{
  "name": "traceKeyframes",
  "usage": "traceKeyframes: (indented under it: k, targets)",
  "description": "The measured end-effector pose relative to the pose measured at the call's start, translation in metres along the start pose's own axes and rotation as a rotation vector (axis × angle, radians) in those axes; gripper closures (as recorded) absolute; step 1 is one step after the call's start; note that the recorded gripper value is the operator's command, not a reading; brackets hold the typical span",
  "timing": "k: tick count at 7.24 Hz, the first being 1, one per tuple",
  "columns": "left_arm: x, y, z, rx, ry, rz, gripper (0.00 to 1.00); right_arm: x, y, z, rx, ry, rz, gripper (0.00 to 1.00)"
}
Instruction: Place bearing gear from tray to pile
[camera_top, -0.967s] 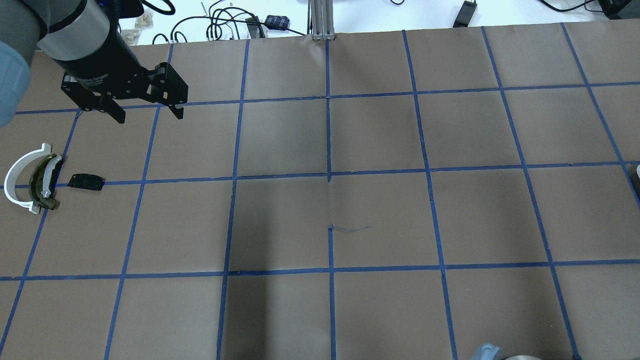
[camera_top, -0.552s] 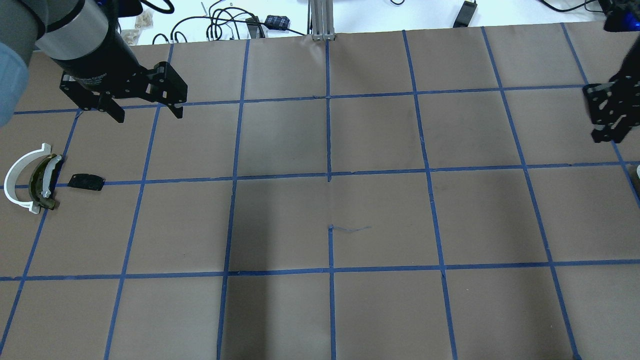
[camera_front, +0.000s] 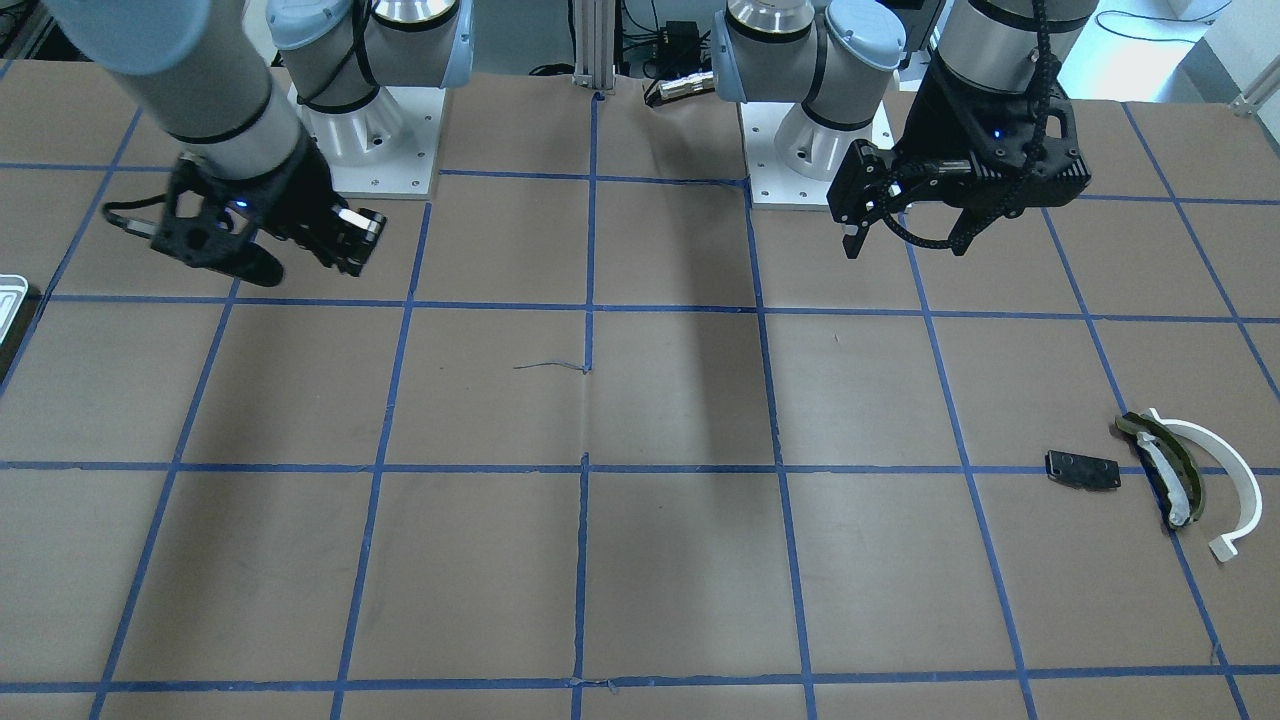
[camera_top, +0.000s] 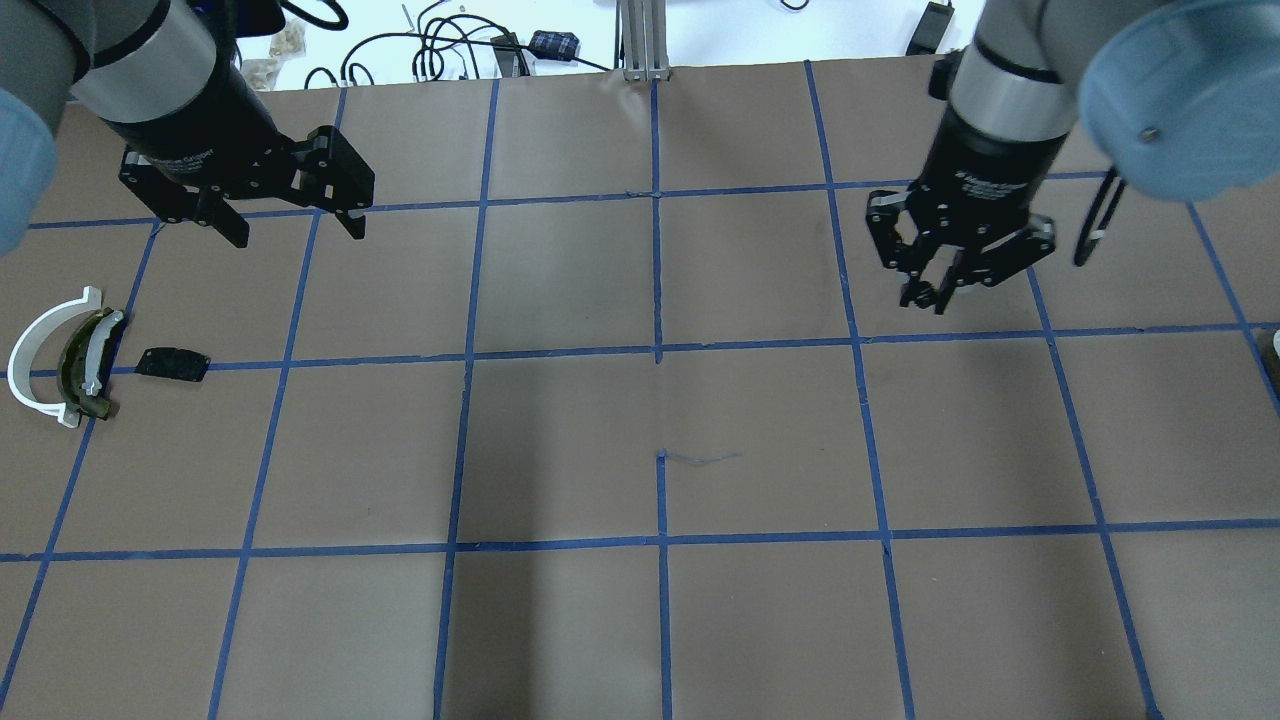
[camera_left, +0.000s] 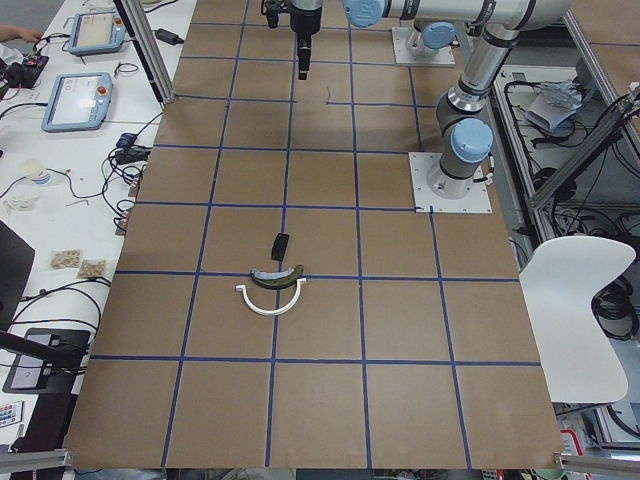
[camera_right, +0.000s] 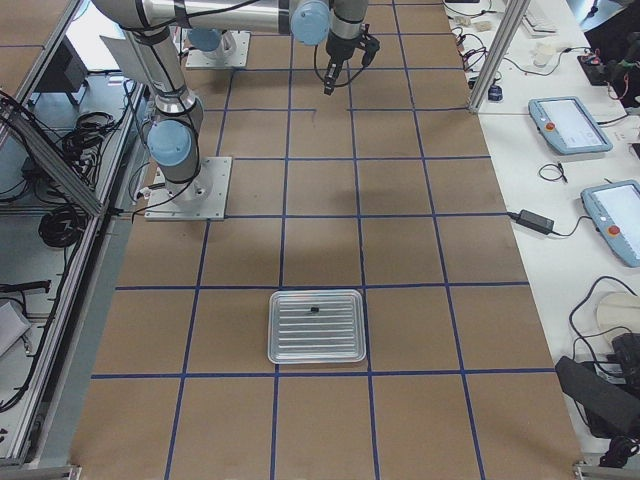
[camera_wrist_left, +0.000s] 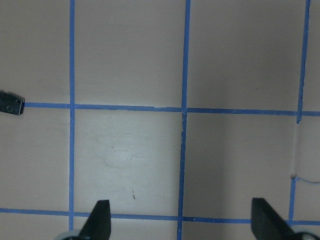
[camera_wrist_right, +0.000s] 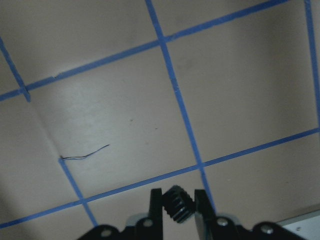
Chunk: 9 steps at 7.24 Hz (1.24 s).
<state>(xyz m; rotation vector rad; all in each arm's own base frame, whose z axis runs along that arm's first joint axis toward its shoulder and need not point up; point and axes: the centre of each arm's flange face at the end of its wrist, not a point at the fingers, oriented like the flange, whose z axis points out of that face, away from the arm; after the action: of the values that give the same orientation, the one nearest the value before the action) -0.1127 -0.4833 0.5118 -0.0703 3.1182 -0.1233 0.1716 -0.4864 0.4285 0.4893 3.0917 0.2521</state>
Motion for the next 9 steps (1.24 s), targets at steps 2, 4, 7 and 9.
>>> traceKeyframes:
  k: [2, 4, 7, 9]
  targets:
    - [0.000, 0.000, 0.000, -0.001, 0.000, -0.001, 0.00, -0.085, 0.026, 0.066, 0.062, -0.050, 0.040, 0.84]
    - [0.000, 0.000, 0.000, -0.001, 0.000, -0.001, 0.00, -0.146, 0.046, 0.127, 0.111, -0.089, 0.047, 0.75]
    - [-0.001, 0.000, 0.001, -0.001, 0.000, -0.002, 0.00, -0.180, 0.049, 0.169, 0.130, -0.120, 0.027, 0.00]
    - [0.000, -0.002, 0.001, -0.001, -0.001, -0.004, 0.00, -0.178, 0.045, 0.160, 0.153, -0.139, 0.028, 0.00]
